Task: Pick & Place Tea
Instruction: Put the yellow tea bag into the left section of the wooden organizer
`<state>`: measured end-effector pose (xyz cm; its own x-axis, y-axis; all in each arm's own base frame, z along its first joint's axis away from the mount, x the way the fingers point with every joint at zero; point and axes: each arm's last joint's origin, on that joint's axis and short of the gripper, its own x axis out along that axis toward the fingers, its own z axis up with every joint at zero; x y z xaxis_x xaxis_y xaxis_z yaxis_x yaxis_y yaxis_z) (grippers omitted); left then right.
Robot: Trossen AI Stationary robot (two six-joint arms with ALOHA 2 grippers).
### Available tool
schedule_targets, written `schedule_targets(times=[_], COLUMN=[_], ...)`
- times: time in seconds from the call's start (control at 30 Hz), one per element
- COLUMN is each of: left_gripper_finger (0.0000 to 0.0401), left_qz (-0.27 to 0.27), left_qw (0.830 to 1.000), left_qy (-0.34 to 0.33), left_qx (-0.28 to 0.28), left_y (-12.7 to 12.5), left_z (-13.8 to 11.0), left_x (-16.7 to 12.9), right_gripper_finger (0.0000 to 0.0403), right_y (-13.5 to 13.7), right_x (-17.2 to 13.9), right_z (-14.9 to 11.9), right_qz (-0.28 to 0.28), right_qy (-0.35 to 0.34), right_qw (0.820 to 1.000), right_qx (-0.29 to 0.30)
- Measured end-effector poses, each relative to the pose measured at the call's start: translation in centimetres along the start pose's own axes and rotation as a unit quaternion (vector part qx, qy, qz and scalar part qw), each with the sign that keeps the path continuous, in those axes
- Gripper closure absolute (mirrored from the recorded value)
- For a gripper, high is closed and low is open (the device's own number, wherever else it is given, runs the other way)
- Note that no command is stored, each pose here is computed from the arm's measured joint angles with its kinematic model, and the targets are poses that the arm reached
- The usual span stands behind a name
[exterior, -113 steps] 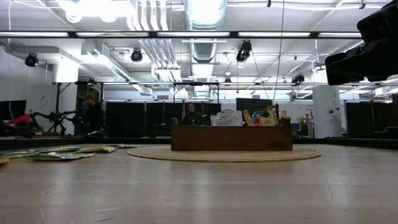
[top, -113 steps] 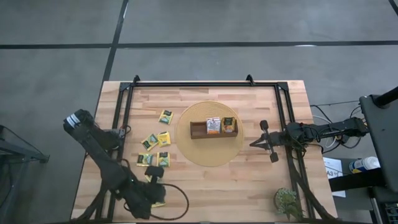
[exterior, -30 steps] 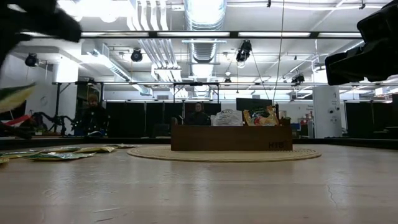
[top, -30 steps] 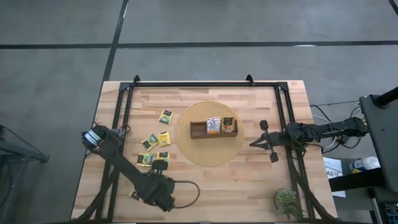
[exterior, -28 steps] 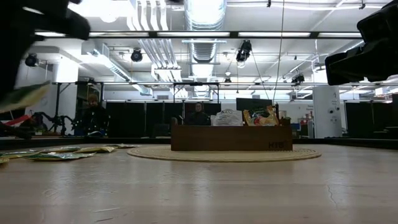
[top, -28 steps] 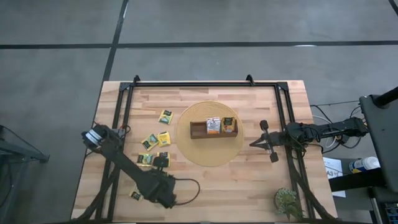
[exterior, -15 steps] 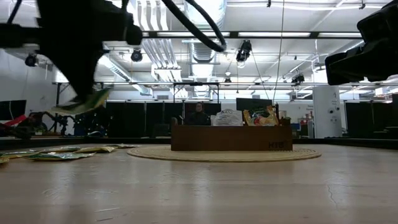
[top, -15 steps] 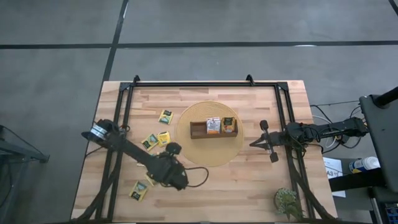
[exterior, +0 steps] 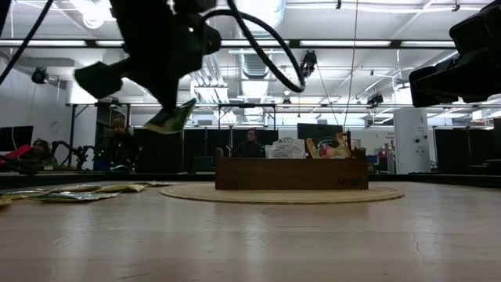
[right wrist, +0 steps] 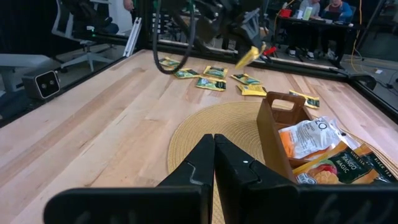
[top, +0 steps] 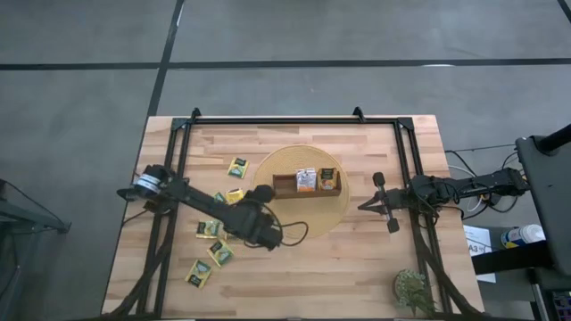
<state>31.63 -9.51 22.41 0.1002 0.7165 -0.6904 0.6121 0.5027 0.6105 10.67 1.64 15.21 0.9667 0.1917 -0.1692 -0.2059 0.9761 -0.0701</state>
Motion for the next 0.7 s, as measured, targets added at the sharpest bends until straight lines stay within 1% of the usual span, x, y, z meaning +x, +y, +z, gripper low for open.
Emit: schedule_targets(times=[0.13,0.23,0.33,0.4,0.53,0.63,0.7], left_gripper_finger=[0.0401,0.0401,0.0401,0.0401,0.0401,0.0401,0.0401], left_qz=[0.02,0.044,0.056,0.064,0.063,0.07,0.072], left_qw=[1.0,0.997,0.991,0.989,0.981,0.978,0.978], left_qy=[0.011,0.033,0.075,0.086,0.097,0.109,0.113], left_qx=[0.01,0.052,0.097,0.104,0.153,0.165,0.162], left_y=[1.6,2.7,3.5,3.9,4.4,4.9,5.5], left_z=[1.8,3.6,4.9,5.7,6.7,7.2,7.2], left_x=[0.4,0.3,0.9,1.6,2.5,3.3,3.7], right_gripper_finger=[0.0394,0.0394,0.0394,0.0394,0.0394,0.0394,0.0394], right_y=[0.0,0.0,0.0,0.0,0.0,0.0,0.0], right_x=[0.0,0.0,0.0,0.0,0.0,0.0,0.0], right_z=[0.0,0.0,0.0,0.0,0.0,0.0,0.0], right_qz=[0.0,0.0,0.0,0.0,0.0,0.0,0.0], right_qy=[0.0,0.0,0.0,0.0,-0.001,0.0,0.0], right_qw=[1.0,1.0,1.0,1.0,1.0,1.0,1.0], right_qx=[0.0,0.0,0.001,0.0,0.0,0.0,0.001])
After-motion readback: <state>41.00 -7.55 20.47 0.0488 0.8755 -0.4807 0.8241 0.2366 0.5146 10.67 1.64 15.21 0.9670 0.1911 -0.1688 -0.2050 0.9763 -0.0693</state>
